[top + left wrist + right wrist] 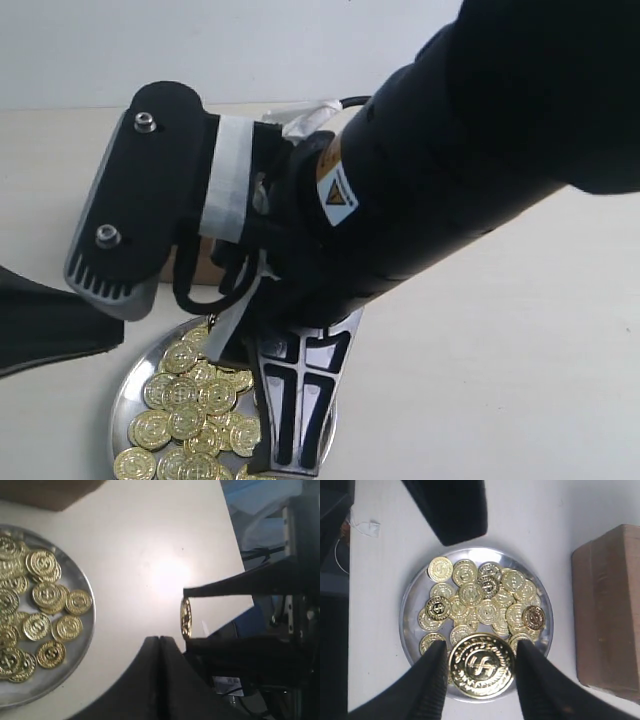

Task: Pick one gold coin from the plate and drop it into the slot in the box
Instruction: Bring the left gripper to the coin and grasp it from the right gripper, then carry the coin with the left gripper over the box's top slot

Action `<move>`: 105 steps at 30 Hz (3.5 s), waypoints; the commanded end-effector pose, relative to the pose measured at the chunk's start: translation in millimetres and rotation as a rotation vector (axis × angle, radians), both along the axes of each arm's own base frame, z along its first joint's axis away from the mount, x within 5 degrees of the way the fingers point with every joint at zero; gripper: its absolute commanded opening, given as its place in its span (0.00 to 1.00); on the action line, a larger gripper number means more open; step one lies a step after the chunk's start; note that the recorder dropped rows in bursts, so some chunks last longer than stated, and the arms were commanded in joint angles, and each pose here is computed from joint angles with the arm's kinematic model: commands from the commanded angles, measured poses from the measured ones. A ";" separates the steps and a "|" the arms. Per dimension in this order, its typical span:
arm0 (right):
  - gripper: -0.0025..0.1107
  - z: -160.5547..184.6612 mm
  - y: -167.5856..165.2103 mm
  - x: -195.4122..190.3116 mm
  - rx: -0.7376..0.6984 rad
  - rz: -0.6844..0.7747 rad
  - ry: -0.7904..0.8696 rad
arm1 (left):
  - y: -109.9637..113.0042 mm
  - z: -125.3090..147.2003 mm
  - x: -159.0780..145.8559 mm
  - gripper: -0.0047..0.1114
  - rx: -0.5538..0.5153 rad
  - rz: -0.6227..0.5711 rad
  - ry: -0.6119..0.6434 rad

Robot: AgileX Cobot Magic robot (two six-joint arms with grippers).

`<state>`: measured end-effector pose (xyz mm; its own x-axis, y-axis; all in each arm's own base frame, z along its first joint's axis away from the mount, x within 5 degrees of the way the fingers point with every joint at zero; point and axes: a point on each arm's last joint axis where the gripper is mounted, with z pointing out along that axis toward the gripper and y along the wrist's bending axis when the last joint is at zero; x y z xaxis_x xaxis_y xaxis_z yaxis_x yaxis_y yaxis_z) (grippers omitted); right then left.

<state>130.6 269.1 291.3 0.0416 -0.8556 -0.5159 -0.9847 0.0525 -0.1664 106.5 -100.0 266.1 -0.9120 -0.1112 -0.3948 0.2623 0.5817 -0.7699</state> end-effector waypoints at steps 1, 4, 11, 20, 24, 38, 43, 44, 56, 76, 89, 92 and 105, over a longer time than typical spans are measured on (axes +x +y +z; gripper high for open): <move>0.18 0.5 -3.1 0.6 -0.018 -0.006 -0.018 | -10.0 -6.7 9.6 0.04 -0.039 -0.060 0.093; 0.18 0.5 -3.2 0.7 -0.019 -0.005 -0.020 | -16.7 -10.3 18.5 0.04 -0.093 -0.081 0.118; 0.18 0.5 -3.2 0.7 -0.019 -0.005 -0.020 | -24.6 -16.6 31.9 0.04 -0.182 -0.118 0.150; 0.18 0.5 -3.2 0.7 -0.017 -0.018 -0.013 | -29.0 -19.9 34.4 0.41 -0.225 -0.165 0.181; 0.18 0.5 -3.2 0.7 -0.017 -0.018 -0.013 | -28.8 -20.2 35.0 0.47 -0.215 -0.170 0.158; 0.18 4.5 3.2 0.3 0.074 -0.044 0.010 | -27.8 -21.7 38.0 0.45 -0.186 -0.161 0.097; 0.18 5.6 4.6 0.7 0.094 -0.048 0.009 | -29.7 -29.3 42.5 0.38 -0.181 -0.162 0.142; 0.18 5.6 4.6 0.7 0.094 -0.048 0.009 | -30.3 -31.3 43.4 0.36 -0.180 -0.166 0.154; 0.18 5.5 4.4 0.6 0.091 -0.048 0.011 | -34.7 -28.9 46.9 0.12 -0.262 -0.201 0.120; 0.56 1.8 -4.3 2.3 -0.013 -0.048 -0.020 | -32.5 -33.3 53.0 0.04 -0.186 -0.178 0.011; 0.52 -5.4 -21.2 4.3 -0.156 -0.326 0.081 | -21.3 -12.0 100.6 0.04 0.269 -0.167 -0.623; 0.50 -6.5 -23.8 3.1 -0.183 -0.355 0.103 | -18.3 -5.9 116.2 0.04 0.445 -0.217 -0.842; 0.48 -7.4 -24.7 0.1 -0.197 -0.366 0.142 | -55.1 -21.7 192.8 0.04 0.588 -0.788 -1.154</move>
